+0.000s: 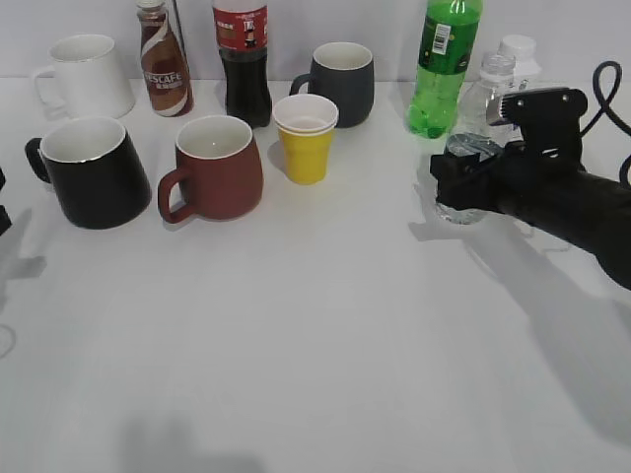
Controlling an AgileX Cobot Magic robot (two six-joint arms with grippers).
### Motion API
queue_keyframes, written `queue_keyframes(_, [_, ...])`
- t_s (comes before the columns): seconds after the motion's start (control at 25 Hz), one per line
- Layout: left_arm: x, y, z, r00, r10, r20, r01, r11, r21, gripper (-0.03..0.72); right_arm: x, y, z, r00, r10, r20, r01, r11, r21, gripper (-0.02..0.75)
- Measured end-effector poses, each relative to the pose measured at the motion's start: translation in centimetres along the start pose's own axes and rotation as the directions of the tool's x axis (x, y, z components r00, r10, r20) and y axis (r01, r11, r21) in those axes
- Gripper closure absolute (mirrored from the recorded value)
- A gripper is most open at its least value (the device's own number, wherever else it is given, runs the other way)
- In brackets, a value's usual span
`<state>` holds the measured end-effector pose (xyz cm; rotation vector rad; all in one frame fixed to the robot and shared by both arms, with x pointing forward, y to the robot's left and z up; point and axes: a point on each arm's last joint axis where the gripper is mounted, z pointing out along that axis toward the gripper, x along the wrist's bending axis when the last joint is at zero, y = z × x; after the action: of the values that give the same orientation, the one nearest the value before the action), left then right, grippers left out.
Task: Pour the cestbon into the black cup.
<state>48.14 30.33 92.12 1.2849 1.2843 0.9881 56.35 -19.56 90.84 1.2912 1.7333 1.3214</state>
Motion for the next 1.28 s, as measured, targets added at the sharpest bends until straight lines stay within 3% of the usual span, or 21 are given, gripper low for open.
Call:
queue_keyframes(0.28, [-0.3, 0.8, -0.2, 1.0, 0.015, 0.023, -0.014, 0.999, -0.036, 0.402, 0.3, -1.0, -0.4, 0.999, -0.028, -0.036, 0.025, 0.997, -0.076, 0.275])
queue_keyframes(0.48, [-0.5, 0.8, -0.2, 0.998, 0.027, 0.05, -0.025, 0.999, -0.032, 0.403, 0.7, -0.6, -1.1, 0.996, -0.052, -0.072, 0.037, 0.981, -0.189, 0.09])
queue_keyframes(0.6, [-0.6, 0.9, -0.2, 0.998, 0.028, 0.051, -0.026, 0.999, -0.037, 0.403, 0.7, -0.3, -1.2, 0.996, -0.053, -0.074, 0.036, 0.976, -0.215, 0.057])
queue_keyframes(0.88, [-1.1, 4.5, -1.7, 0.996, 0.07, 0.053, -0.061, 0.984, -0.166, 0.403, 1.3, 4.6, -3.9, 0.993, -0.104, -0.056, 0.083, 0.952, -0.294, 0.052])
queue_keyframes(1.04, [-1.4, 7.2, -3.3, 0.996, 0.087, 0.014, -0.086, 0.992, -0.098, 0.403, 1.6, 8.4, -7.0, 0.988, -0.156, -0.018, 0.149, 0.967, -0.205, 0.066])
queue_keyframes(1.12, [-1.7, 9.2, -4.0, 0.996, 0.092, -0.017, -0.092, 0.996, 0.003, 0.403, 1.7, 9.8, -8.7, 0.983, -0.183, 0.002, 0.181, 0.971, -0.154, 0.086])
queue_keyframes(1.28, [-2.8, 14.9, -6.9, 0.991, 0.109, -0.072, -0.104, 0.992, 0.072, 0.4, 2.5, 12.0, -13.1, 0.979, -0.201, 0.031, 0.203, 0.975, -0.091, 0.104])
